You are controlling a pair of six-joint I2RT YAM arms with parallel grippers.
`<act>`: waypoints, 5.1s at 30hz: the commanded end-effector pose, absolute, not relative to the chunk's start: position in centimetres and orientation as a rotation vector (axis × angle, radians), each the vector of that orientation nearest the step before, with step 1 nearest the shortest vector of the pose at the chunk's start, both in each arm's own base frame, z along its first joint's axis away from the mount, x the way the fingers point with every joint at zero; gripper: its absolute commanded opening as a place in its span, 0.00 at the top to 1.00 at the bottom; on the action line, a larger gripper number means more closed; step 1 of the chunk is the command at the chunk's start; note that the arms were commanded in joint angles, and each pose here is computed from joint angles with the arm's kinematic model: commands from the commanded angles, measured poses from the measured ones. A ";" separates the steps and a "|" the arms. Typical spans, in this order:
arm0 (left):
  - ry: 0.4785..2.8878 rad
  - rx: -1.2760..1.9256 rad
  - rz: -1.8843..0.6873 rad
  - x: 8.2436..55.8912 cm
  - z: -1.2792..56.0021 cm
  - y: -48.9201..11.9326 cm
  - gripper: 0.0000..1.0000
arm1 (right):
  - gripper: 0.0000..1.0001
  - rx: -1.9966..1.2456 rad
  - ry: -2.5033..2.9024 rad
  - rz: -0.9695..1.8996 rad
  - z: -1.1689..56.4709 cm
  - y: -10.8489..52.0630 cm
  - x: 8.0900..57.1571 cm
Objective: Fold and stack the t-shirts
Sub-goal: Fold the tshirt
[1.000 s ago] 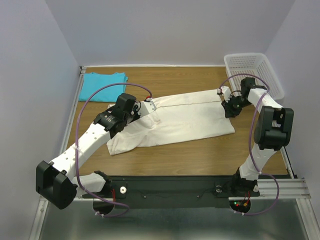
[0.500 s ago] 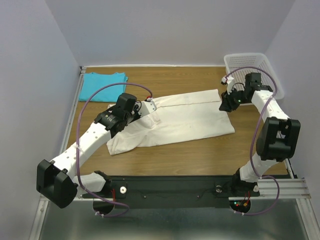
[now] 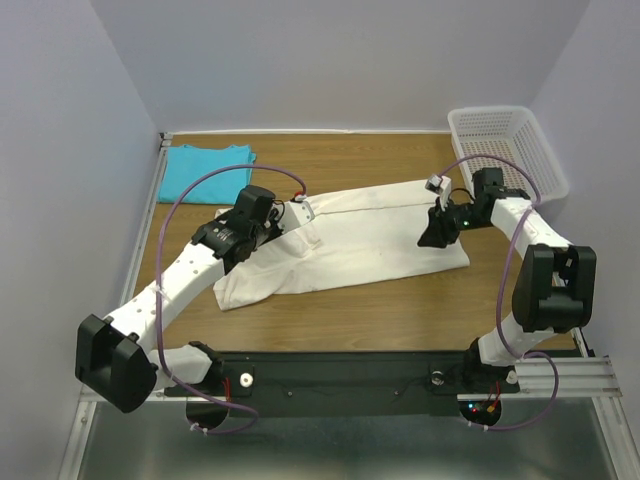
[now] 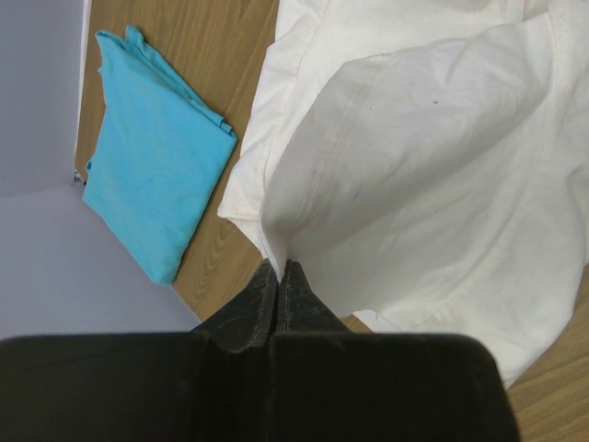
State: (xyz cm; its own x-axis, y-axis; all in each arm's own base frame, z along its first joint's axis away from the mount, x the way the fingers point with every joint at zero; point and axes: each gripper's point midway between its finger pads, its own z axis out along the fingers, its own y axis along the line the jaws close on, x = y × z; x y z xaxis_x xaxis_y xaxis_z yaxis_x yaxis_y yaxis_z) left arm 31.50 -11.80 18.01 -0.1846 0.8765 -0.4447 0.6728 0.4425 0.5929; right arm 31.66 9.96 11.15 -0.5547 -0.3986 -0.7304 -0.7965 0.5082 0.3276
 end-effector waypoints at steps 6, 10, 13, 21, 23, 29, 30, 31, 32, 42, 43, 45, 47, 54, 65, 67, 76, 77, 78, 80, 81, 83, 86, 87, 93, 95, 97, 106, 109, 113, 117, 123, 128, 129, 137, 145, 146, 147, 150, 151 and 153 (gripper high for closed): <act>1.874 1.262 0.350 32.9 19.7 -12.3 1.00 | 0.60 -1.024 2.067 0.937 12.8 11.8 31.5; 1.841 1.271 0.351 33.4 20.4 -12.7 1.00 | 0.60 -1.026 2.069 0.954 12.5 12.0 31.1; 1.825 1.295 0.338 33.7 20.6 -13.2 1.00 | 0.60 -1.024 2.071 0.964 12.3 12.1 30.9; 1.787 1.368 0.314 34.1 20.5 -14.1 1.00 | 0.60 -1.027 2.074 0.970 12.0 12.1 30.8; 1.772 1.391 0.313 34.1 20.4 -14.3 1.00 | 0.60 -1.027 2.073 0.975 11.9 12.1 30.7; 1.744 1.450 0.322 34.4 19.8 -14.6 1.00 | 0.60 -1.030 2.068 0.977 11.9 12.2 30.6; 1.739 1.456 0.322 34.4 19.8 -14.7 1.00 | 0.60 -1.029 2.067 0.978 12.0 12.2 30.5; 1.733 1.463 0.321 34.4 19.7 -14.7 1.00 | 0.60 -1.030 2.068 0.977 11.9 12.2 30.5; 1.724 1.482 0.320 34.4 19.6 -14.8 1.00 | 0.60 -1.029 2.067 0.978 12.0 12.2 30.5; 1.646 1.560 0.317 34.9 19.8 -15.8 1.00 | 0.60 -1.034 2.066 0.979 11.8 12.2 30.4; 1.636 1.566 0.316 34.9 20.0 -15.9 1.00 | 0.60 -1.032 2.069 0.980 11.8 12.2 30.4; 1.628 1.585 0.307 34.9 19.8 -16.2 1.00 | 0.60 -1.034 2.069 0.978 11.8 12.2 30.4; 1.616 1.603 0.312 35.0 19.8 -16.3 1.00 | 0.60 -1.035 2.066 0.979 11.8 12.2 30.4; 1.611 1.650 0.324 35.3 19.0 -16.3 1.00 | 0.60 -1.036 2.068 0.978 11.7 12.2 30.4; 1.619 1.640 0.328 36.2 18.7 -16.6 1.00 | 0.60 -1.038 2.070 0.975 11.6 12.1 30.3; 1.615 1.633 0.331 36.3 18.9 -16.6 1.00 | 0.60 -1.041 2.068 0.971 11.7 12.1 30.3; 1.619 1.610 0.355 36.9 19.3 -16.3 1.00 | 0.60 -1.042 2.071 0.970 11.6 12.1 30.2; 1.621 1.607 0.357 36.9 19.3 -16.2 1.00 | 0.60 -1.042 2.072 0.969 11.6 12.1 30.2; 1.619 1.604 0.355 36.9 19.3 -16.2 1.00 | 0.60 -1.041 2.073 0.970 11.6 12.1 30.2; 1.616 1.598 0.357 37.0 19.4 -16.2 1.00 | 0.60 -1.041 2.073 0.973 11.5 12.1 30.2; 1.615 1.597 0.357 37.0 19.4 -16.2 1.00 | 0.60 -1.041 2.071 0.973 11.6 12.1 30.2; 1.611 1.598 0.362 37.1 19.5 -16.3 1.00 | 0.60 -1.041 2.073 0.973 11.5 12.1 30.2; 1.600 1.606 0.367 37.4 19.6 -16.4 1.00 | 0.60 -1.041 2.073 0.973 11.5 12.1 30.2; 1.599 1.612 0.364 37.5 19.4 -16.5 1.00 | 0.60 -1.040 2.075 0.975 11.4 12.1 30.2; 1.576 1.627 0.363 38.0 19.8 -16.9 1.00 | 0.60 -1.041 2.076 0.973 11.4 12.1 30.1; 1.565 1.633 0.364 38.1 19.9 -17.2 1.00 | 0.60 -1.041 2.078 0.975 11.3 12.1 30.1; 1.553 1.643 0.366 38.2 19.9 -17.3 1.00 | 0.60 -1.041 2.078 0.975 11.3 12.1 30.1; 1.513 1.688 0.319 37.6 19.2 -18.3 1.00 | 0.60 -1.041 2.082 0.976 11.2 12.1 30.1; 1.498 1.700 0.311 37.4 19.1 -18.7 1.00 | 0.60 -1.039 2.082 0.978 11.2 12.1 30.1; 1.481 1.723 0.297 37.4 18.8 -19.2 1.00 | 0.60 -1.039 2.081 0.974 11.3 12.0 30.1; 1.477 1.739 0.284 37.2 18.4 -19.6 1.00 | 0.60 -1.037 2.088 0.978 11.1 12.0 30.0; 1.463 1.763 0.263 36.7 17.6 -19.9 1.00 | 0.60 -1.039 2.084 0.978 11.2 12.1 30.0; 1.459 1.772 0.250 36.6 17.2 -20.1 1.00 | 0.60 -1.040 2.084 0.975 11.2 12.0 30.0; 1.455 1.777 0.238 36.6 17.0 -20.3 1.00 | 0.60 -1.039 2.084 0.978 11.2 12.1 30.0; 1.467 1.778 0.215 36.8 16.4 -20.8 1.00 | 0.60 -1.042 2.084 0.970 11.2 12.0 30.0; 1.525 1.731 0.279 38.2 16.0 -19.9 1.00 | 0.60 -1.042 2.083 0.972 11.2 12.0 30.0; 1.530 1.732 0.284 38.3 15.8 -19.7 1.00 | 0.60 -1.042 2.082 0.970 11.2 12.0 30.0; 1.533 1.730 0.285 38.4 15.7 -19.7 1.00 | 0.60 -1.042 2.082 0.970 11.2 12.0 30.0; 1.542 1.723 0.279 38.6 15.5 -19.8 1.00 | 0.60 -1.042 2.082 0.973 11.2 12.0 30.0; 1.550 1.722 0.281 38.8 15.2 -19.8 1.00 | 0.60 -1.042 2.082 0.970 11.2 12.0 30.0; 1.554 1.718 0.280 39.1 15.2 -19.9 1.00 | 0.60 -1.043 2.082 0.968 11.3 12.0 30.0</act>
